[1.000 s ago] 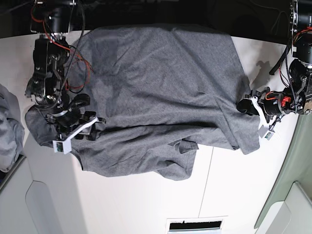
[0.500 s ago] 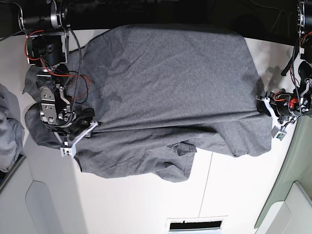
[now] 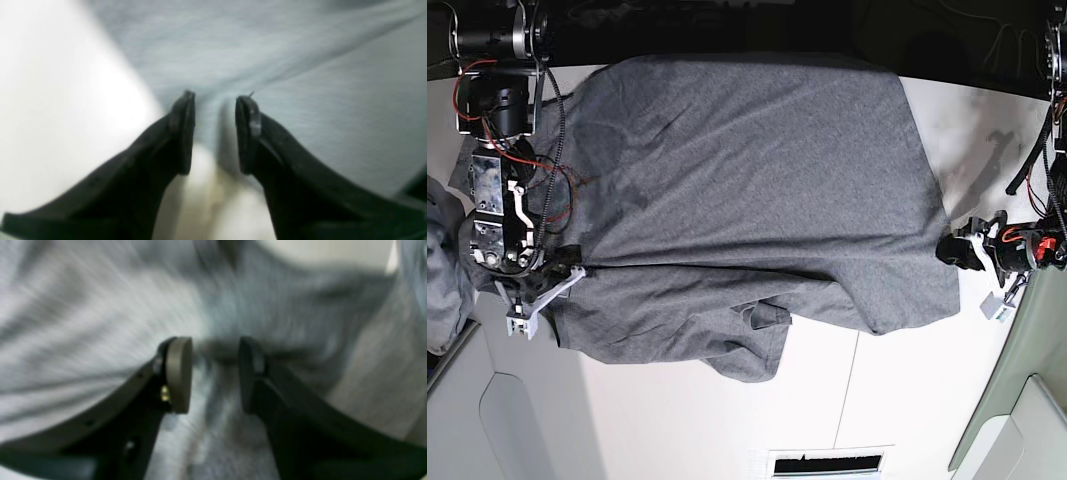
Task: Layout the t-shirt on the table in an organized manner, then fold the t-shirt properly
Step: 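Release the shirt and lift both grippers away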
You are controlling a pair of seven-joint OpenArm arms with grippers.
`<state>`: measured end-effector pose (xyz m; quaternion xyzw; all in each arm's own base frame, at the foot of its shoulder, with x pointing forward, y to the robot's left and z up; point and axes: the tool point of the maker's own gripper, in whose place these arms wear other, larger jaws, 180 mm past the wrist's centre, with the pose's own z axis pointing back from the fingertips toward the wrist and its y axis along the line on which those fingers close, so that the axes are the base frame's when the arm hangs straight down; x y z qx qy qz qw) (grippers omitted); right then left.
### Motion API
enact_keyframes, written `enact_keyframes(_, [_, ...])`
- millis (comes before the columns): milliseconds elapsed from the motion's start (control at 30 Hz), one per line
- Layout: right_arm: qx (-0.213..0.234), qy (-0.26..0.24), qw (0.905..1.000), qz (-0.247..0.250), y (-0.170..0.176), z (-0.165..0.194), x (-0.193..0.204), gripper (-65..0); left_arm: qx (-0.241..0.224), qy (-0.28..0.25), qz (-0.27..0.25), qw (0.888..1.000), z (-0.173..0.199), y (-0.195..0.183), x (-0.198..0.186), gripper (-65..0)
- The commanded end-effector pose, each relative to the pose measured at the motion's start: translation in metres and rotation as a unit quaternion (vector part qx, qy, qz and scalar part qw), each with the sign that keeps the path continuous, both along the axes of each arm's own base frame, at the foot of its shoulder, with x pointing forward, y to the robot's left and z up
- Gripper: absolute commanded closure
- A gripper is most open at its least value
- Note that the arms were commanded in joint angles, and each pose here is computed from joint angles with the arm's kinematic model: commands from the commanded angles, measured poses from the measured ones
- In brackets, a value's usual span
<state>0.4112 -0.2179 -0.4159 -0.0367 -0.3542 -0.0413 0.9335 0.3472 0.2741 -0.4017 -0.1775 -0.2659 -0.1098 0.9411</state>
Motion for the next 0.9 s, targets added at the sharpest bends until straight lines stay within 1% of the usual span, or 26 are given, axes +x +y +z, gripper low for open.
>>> enact_keyframes(0, [-0.008, -0.04, 0.9992, 0.002, -0.006, 0.029, 0.015, -23.4, -0.01, -0.024, 0.003, 1.0, 0.021, 0.008, 0.007, -23.0])
enact_keyframes(67, [-0.017, -0.046, 0.9988, 0.008, -0.01, 0.04, 0.007, -23.7, -0.034, -0.021, 0.002, 0.999, 0.026, 0.008, -0.007, -23.0])
enact_keyframes(200, [-0.037, -0.047, 0.9981, 0.012, -0.025, 0.041, -0.021, -26.6, -0.034, -0.018, -0.002, 0.999, 0.027, 0.012, -0.032, -23.0])
enact_keyframes(333, [-0.042, -0.037, 0.9984, 0.009, -0.041, 0.035, -0.057, -26.8, -0.057, -0.025, 0.005, 0.998, 0.033, 0.009, -0.057, -23.0])
enact_keyframes(400, [-0.045, -0.03, 0.9985, 0.003, -0.05, 0.033, -0.08, -26.8, -0.058, -0.023, 0.01, 0.998, 0.033, 0.011, -0.074, -23.0])
enact_keyframes(500, [-0.033, -0.023, 0.9992, -0.002, -0.063, 0.031, -0.11, -28.4, -0.057, -0.016, 0.018, 0.998, 0.031, 0.014, -0.098, -23.0])
enact_keyframes(600, [-0.013, -0.016, 0.9995, -0.025, -0.081, 0.029, -0.132, -32.1, -0.065, -0.016, 0.027, 0.997, 0.035, 0.015, -0.114, -23.1])
enact_keyframes(667, [0.004, -0.011, 0.9991, -0.04, -0.094, 0.027, -0.147, -33.0, -0.073, -0.007, 0.038, 0.997, 0.033, 0.016, -0.129, -23.7])
enact_keyframes(767, [0.023, -0.014, 0.9977, -0.063, -0.112, 0.028, -0.167, -33.0, -0.092, 0.017, 0.06, 0.994, 0.022, 0.015, -0.155, -30.6])
enact_keyframes(800, [0.027, -0.016, 0.9969, -0.072, -0.117, 0.029, -0.172, -33.0, -0.098, 0.028, 0.063, 0.993, 0.018, 0.012, -0.164, -31.7])
enact_keyframes(867, [0.036, -0.018, 0.9955, -0.086, -0.127, 0.032, -0.18, -33.0, -0.112, 0.05, 0.07, 0.99, 0.009, 0.005, -0.182, -31.7])
